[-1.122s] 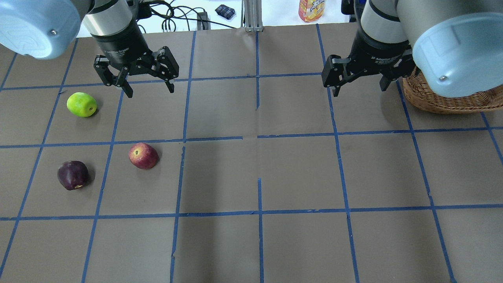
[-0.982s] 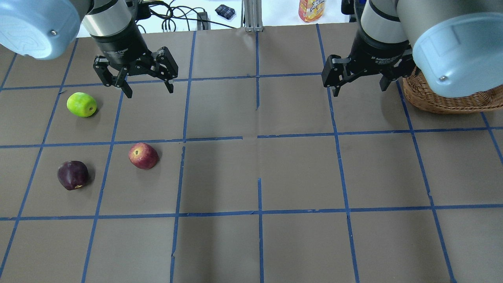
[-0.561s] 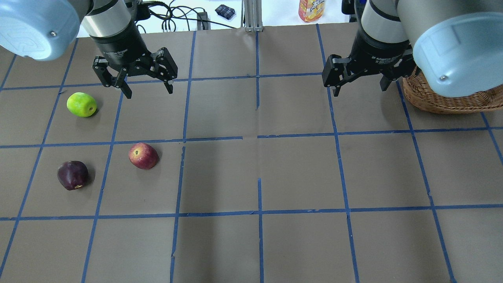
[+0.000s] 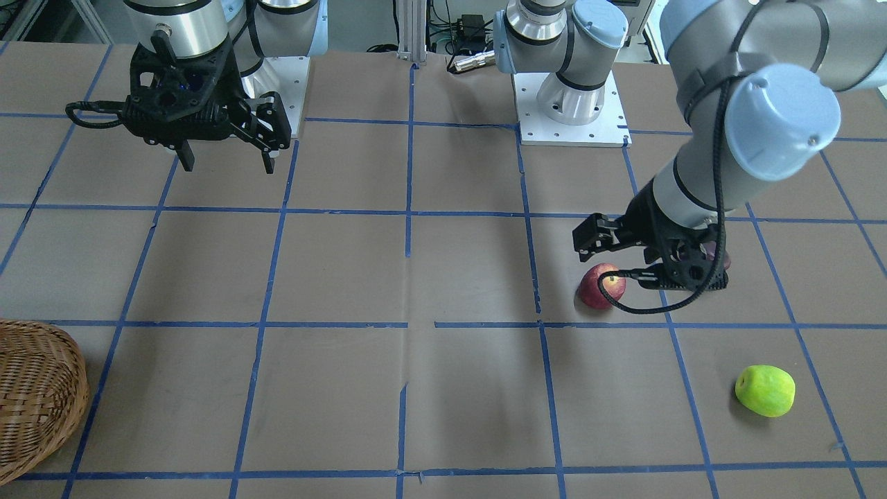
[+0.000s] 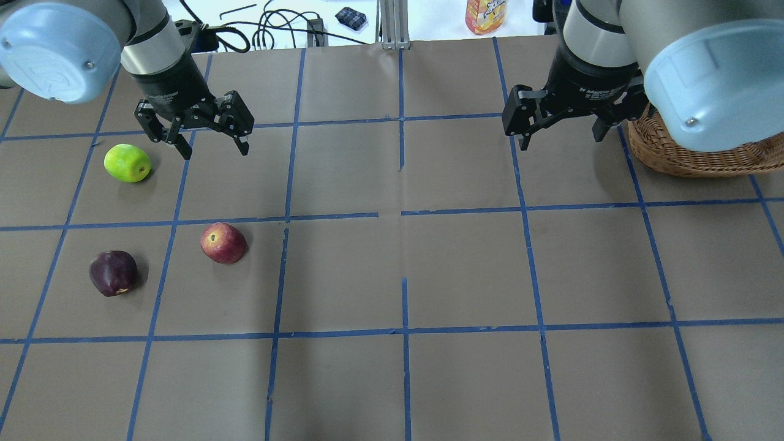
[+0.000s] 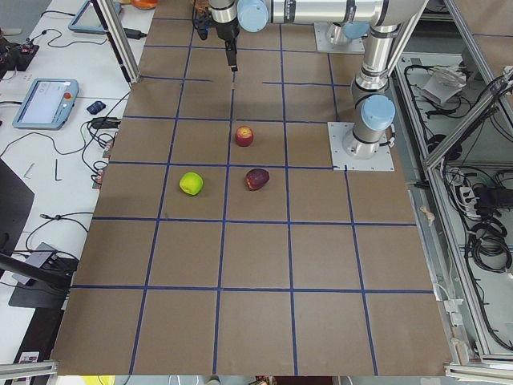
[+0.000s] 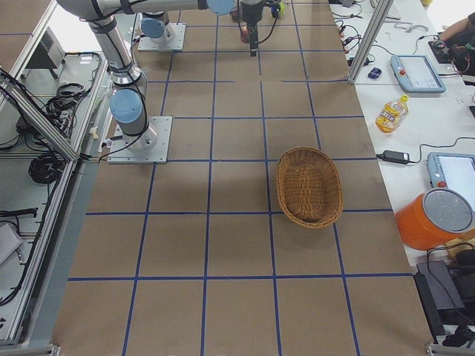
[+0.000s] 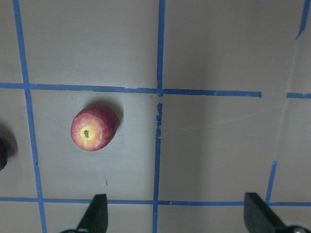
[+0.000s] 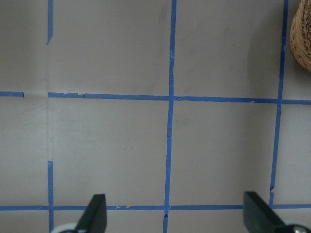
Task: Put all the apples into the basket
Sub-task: 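Reach the left gripper down to the red apple and grasp it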
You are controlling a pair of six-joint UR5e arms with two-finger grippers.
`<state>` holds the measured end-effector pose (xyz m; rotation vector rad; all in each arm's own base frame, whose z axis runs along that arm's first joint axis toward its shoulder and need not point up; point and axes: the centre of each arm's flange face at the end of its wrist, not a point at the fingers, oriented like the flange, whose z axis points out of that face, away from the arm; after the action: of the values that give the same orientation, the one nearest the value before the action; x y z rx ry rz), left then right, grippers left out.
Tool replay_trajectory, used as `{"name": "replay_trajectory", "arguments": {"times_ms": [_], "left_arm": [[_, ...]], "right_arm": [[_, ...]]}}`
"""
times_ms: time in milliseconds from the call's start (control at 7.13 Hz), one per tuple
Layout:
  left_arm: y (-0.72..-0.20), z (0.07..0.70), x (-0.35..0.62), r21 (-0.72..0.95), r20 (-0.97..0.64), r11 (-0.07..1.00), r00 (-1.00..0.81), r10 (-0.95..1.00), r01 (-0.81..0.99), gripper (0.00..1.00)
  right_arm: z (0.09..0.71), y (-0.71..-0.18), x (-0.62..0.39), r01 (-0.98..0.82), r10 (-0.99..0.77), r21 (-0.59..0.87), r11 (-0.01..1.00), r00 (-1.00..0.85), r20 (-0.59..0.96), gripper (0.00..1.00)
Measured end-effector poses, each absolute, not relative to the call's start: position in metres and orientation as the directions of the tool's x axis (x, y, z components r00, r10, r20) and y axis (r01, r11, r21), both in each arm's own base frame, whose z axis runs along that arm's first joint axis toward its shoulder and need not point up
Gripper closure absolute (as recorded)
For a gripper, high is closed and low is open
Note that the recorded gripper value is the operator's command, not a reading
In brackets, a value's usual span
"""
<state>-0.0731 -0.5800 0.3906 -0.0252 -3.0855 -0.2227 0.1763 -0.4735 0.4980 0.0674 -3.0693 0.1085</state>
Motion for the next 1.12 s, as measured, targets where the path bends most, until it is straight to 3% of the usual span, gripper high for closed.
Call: {"name": "replay_trajectory", "arguments": {"times_ms": [561,982,1122], "left_arm": [[-0.564,0.258,-0.002,0.143,0.080,0.987,-0.995,0.062,0.073,0.00],[-0.536,0.201,-0.004,0.218,0.107,0.974,-0.994,0.034,0.056,0.00],[-0.532,0.191,-0.005,0.244,0.107,0.969,-0.994,0.019,0.045,0.98]], "right_arm": [[0.498,-0.473,0.176,-0.048,-0.043,-0.067,0.997,-0.996,0.073,0.00],[0.498,-0.474,0.176,-0.047,-0.042,-0.067,0.997,-0.996,0.073,0.00],[0.498,-0.474,0.175,-0.046,-0.041,-0.067,0.997,-0.996,0.073,0.00]]}}
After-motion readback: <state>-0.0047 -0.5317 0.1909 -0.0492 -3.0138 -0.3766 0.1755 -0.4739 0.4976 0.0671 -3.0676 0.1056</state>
